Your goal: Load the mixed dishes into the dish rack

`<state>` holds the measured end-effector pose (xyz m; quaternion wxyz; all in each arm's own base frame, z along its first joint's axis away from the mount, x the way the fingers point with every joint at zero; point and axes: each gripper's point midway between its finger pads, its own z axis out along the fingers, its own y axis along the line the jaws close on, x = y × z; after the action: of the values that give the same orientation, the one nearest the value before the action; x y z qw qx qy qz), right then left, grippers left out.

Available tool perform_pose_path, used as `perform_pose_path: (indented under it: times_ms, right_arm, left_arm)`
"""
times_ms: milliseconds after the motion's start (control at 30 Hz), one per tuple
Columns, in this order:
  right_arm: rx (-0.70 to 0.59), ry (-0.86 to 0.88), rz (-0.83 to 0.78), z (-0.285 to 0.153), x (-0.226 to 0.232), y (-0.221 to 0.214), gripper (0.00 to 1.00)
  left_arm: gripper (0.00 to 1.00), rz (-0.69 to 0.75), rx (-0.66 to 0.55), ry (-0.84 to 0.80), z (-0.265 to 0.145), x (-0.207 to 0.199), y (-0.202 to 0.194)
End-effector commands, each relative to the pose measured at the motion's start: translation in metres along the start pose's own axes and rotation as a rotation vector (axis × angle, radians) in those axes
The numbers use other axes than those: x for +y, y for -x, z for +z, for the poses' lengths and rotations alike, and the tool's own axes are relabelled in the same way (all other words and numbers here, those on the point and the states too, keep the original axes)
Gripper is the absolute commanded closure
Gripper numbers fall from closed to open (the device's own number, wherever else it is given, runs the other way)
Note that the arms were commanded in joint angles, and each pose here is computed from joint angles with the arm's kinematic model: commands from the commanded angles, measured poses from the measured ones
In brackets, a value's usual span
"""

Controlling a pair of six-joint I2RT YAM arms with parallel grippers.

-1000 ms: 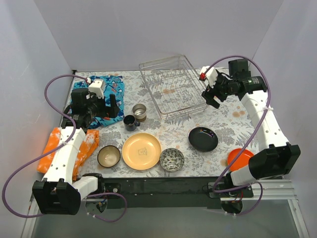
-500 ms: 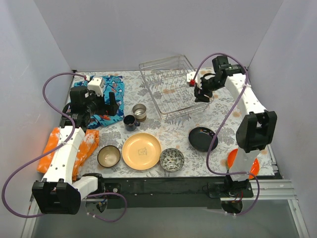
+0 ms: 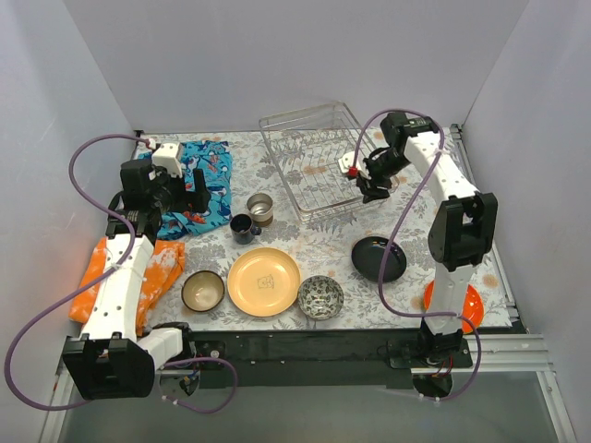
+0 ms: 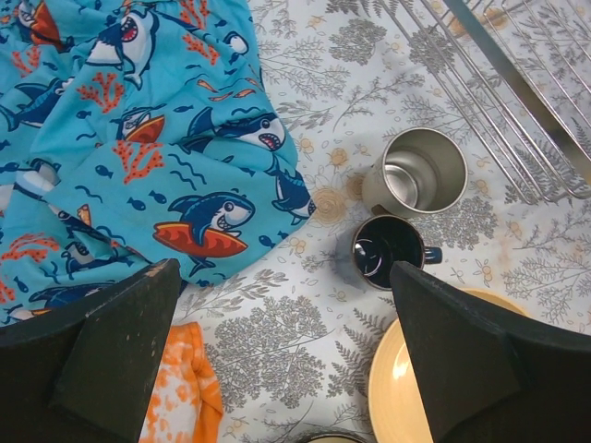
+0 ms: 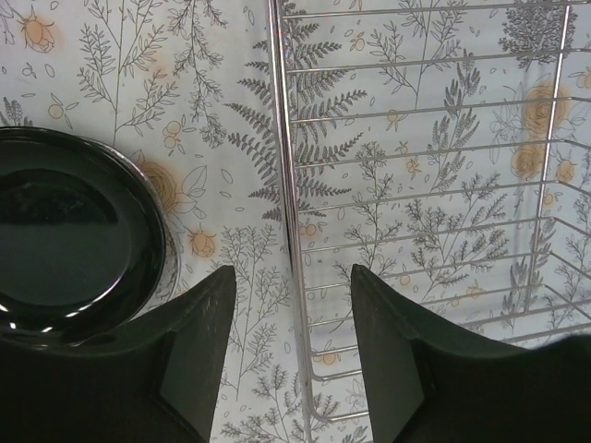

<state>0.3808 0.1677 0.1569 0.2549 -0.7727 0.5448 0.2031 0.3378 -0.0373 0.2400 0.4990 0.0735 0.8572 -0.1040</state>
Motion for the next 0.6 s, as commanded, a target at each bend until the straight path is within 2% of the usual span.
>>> perform_pose_path:
  times_ms: [0, 167, 200, 267, 433, 467, 567]
  right_arm:
    - [0.010, 0.033, 0.002, 0.010, -0.009, -0.006, 0.40]
    - [0.017, 0.029, 0.006, 0.016, -0.021, -0.010, 0.45]
    - [0.020, 0.031, 0.007, 0.018, -0.022, -0.011, 0.51]
    - [0.025, 0.038, 0.005, 0.019, -0.020, -0.011, 0.54]
    - [0.047, 0.056, 0.022, 0.019, -0.009, -0.013, 0.76]
    - [0.050, 0.062, 0.024, 0.020, -0.006, -0.012, 0.84]
    - [0.062, 0.073, 0.028, 0.018, 0.004, -0.010, 0.99]
  left_arm:
    - [0.02, 0.002, -0.040, 0.023, -0.012, 0.008, 0.017]
    - [0.02, -0.016, -0.037, 0.030, -0.011, 0.012, 0.018]
    - [0.02, -0.019, -0.039, 0.031, -0.012, 0.012, 0.019]
    - [0.02, -0.018, -0.039, 0.025, -0.012, 0.011, 0.019]
    - [0.02, -0.022, -0.042, 0.016, -0.012, 0.009, 0.018]
    - [0.02, -0.024, -0.044, 0.016, -0.011, 0.010, 0.018]
    - [0.02, -0.027, -0.049, 0.011, -0.011, 0.009, 0.016]
